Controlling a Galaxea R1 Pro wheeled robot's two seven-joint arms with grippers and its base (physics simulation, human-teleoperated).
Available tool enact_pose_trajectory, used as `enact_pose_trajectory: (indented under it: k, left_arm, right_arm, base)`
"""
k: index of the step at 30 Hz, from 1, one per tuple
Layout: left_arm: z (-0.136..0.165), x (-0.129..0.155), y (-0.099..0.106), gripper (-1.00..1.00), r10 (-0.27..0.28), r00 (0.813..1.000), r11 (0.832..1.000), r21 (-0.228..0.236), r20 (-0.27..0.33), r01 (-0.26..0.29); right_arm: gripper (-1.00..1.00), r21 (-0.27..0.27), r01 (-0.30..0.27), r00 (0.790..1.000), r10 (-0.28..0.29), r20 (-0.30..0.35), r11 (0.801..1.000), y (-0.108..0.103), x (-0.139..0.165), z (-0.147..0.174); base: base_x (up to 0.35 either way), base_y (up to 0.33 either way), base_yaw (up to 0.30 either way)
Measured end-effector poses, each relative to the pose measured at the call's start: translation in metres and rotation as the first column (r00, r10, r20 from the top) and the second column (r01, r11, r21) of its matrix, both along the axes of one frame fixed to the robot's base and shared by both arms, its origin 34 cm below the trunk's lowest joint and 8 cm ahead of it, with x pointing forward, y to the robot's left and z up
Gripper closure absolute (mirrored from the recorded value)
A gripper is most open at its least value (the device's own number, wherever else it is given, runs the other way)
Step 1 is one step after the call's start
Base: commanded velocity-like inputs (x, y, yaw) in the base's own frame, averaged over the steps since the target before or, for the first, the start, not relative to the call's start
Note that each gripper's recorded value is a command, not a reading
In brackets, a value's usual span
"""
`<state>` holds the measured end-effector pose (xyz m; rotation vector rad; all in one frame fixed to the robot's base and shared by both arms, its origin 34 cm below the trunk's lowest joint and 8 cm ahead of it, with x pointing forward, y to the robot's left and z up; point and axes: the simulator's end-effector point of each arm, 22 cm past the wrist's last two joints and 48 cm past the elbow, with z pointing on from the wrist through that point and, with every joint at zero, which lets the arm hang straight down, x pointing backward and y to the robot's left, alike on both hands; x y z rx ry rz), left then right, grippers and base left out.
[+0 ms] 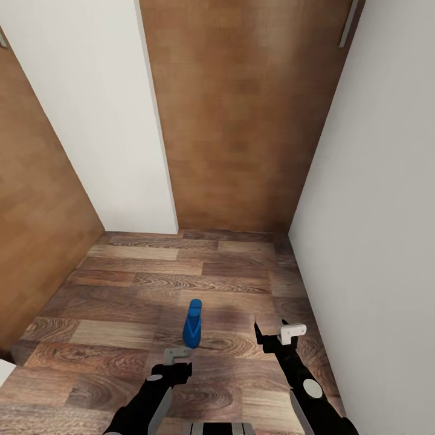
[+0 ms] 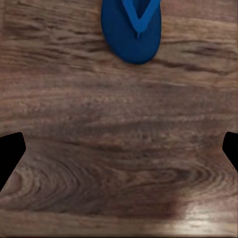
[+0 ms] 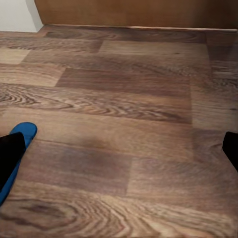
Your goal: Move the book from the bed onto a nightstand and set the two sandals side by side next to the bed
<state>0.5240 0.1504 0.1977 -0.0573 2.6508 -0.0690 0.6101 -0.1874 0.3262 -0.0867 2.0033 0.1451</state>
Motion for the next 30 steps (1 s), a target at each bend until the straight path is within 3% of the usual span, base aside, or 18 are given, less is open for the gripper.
enact_pose_trajectory:
  k: [20, 30]
  left_arm:
    - [-0.037, -0.026, 0.0, -1.0, 0.0, 0.997, 1.0, 0.0, -0.081, 0.0]
    - [-0.036, -0.025, 0.0, -1.0, 0.001, 0.997, 1.0, 0.002, -0.078, -0.001]
  right_arm:
    - [-1.0, 0.0, 0.0, 0.997, 0.0, -0.081, 1.0, 0.0, -0.016, -0.044]
    - [-1.0, 0.0, 0.0, 0.997, 0.0, -0.081, 1.0, 0.0, -0.016, -0.044]
  base:
    - [0.0, 0.0, 0.0]
    - [0.061, -0.005, 0.0]
